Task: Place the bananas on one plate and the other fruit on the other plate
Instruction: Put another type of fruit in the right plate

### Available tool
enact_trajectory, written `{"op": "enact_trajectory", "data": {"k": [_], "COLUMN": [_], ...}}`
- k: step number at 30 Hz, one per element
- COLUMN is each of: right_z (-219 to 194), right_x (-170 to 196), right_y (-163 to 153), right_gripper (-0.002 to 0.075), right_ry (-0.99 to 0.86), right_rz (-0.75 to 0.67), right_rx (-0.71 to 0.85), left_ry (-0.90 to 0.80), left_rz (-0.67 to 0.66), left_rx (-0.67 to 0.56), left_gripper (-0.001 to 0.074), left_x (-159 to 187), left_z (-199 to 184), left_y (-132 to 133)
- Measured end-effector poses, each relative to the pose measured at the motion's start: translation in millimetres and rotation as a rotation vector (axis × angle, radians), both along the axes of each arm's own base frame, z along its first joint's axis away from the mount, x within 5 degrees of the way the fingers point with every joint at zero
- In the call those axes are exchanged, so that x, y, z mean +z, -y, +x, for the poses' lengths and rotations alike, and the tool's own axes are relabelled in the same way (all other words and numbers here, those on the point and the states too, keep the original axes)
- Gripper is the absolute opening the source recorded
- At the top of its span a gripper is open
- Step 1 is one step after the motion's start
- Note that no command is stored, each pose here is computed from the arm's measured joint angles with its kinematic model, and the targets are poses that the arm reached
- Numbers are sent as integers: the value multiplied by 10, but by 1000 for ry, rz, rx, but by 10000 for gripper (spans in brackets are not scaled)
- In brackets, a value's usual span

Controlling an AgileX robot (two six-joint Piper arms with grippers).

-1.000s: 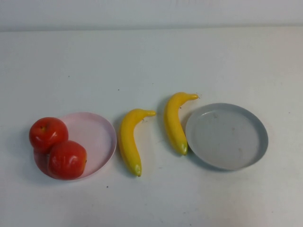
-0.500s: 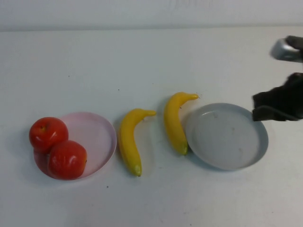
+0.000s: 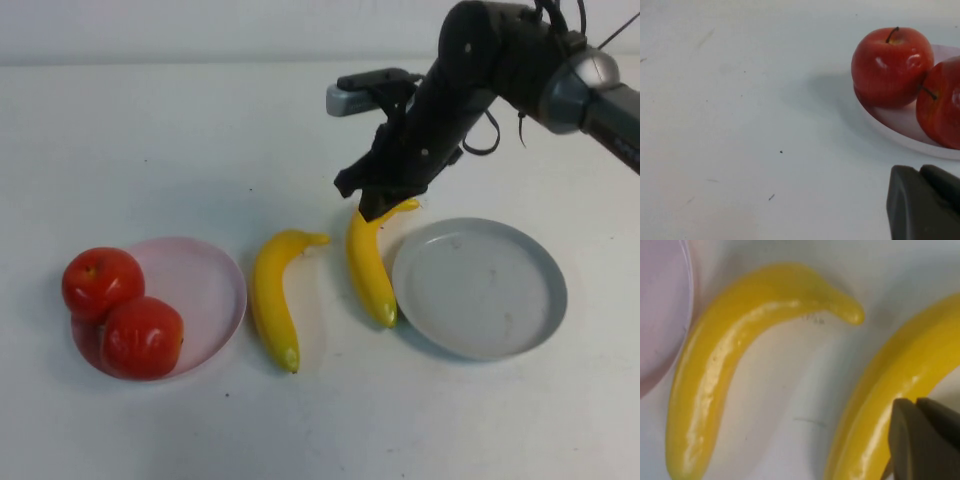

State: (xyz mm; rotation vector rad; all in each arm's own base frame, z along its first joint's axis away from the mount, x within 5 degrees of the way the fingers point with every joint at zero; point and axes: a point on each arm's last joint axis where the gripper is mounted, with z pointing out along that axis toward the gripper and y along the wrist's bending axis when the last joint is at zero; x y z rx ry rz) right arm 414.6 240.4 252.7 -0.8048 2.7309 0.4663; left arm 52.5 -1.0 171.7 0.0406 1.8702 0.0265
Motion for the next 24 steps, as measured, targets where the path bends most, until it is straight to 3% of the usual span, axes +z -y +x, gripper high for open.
{"op": "enact_trajectory", "data": {"k": [10,16,21,24], "right_z": [-58,-331,-740,-769], "right_x": [505,743,1246,1291], "right_y": [100,280,522,545], "right_gripper": [-15,4,7,35], "right_ry": [119,125,202,198], "right_rz": [-7,-35,-13,-2], "right_rx": [-49,-85,-120,-163], "left_ry": [0,0,0,0], "left_rz": [0,0,0,0], "left_rx": [0,0,0,0], "left_gripper": [4,4,4,4], "left_x": [0,0,0,0], "left_z": [0,0,0,0], "left_y": [0,0,0,0]}}
